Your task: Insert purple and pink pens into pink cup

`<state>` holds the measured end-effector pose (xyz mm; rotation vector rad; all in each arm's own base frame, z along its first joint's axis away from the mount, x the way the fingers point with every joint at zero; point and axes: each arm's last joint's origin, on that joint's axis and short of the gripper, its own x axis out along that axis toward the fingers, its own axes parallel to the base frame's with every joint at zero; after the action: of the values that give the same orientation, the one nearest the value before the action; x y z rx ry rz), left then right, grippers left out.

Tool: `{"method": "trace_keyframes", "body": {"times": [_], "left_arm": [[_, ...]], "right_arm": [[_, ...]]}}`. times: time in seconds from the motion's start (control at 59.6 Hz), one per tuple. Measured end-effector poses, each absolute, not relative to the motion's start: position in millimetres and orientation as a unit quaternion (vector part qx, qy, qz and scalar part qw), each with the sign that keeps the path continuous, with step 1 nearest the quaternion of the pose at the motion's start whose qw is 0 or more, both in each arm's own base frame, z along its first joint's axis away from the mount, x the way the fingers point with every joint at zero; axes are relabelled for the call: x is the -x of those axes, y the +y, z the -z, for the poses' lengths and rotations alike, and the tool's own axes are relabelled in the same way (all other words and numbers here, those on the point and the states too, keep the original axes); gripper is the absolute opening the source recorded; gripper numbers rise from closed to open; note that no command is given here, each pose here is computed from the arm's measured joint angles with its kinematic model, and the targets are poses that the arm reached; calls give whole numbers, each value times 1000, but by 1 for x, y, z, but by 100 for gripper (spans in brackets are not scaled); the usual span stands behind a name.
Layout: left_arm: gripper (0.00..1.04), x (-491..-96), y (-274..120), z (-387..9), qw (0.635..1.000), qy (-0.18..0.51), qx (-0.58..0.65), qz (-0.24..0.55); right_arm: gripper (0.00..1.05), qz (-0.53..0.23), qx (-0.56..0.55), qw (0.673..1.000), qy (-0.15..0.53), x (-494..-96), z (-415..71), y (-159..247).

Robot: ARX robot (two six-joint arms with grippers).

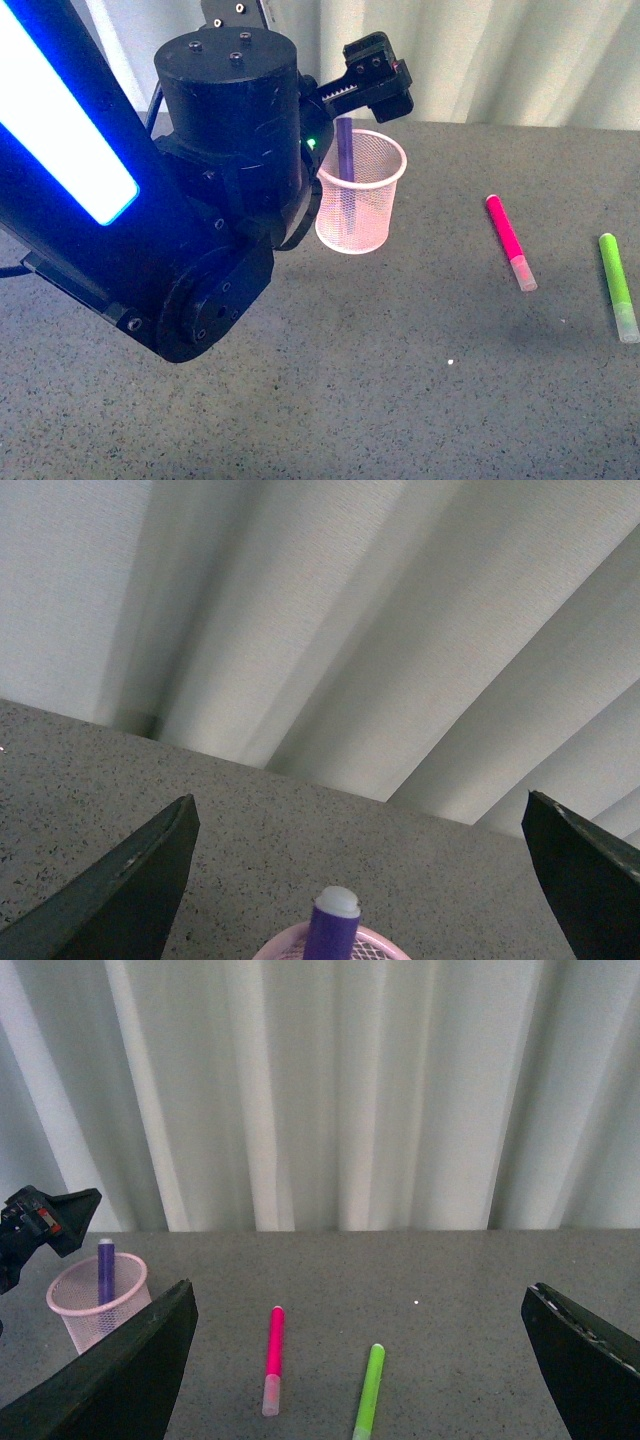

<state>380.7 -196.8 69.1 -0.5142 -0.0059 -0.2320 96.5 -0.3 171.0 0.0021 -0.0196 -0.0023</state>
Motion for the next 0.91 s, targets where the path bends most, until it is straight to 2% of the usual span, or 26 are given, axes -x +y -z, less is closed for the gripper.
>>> {"method": "trace_keyframes", "body": {"times": [0.235,0.537,0.738,0.905], "left_arm": [[98,-393,-178,-87,968,37,224,107],[98,-415,-97,-155,984,99,138,61],[98,-389,-42,-171,986,146,76,41],[98,-344,-2,-176,981,190,43,17]], "right_arm": [[98,1,-1,1000,-10,-96,-171,0],[98,1,-1,1000,-10,-96,-171,0],[98,1,-1,1000,-10,-96,-171,0],[98,1,-1,1000,-10,-96,-171,0]]}}
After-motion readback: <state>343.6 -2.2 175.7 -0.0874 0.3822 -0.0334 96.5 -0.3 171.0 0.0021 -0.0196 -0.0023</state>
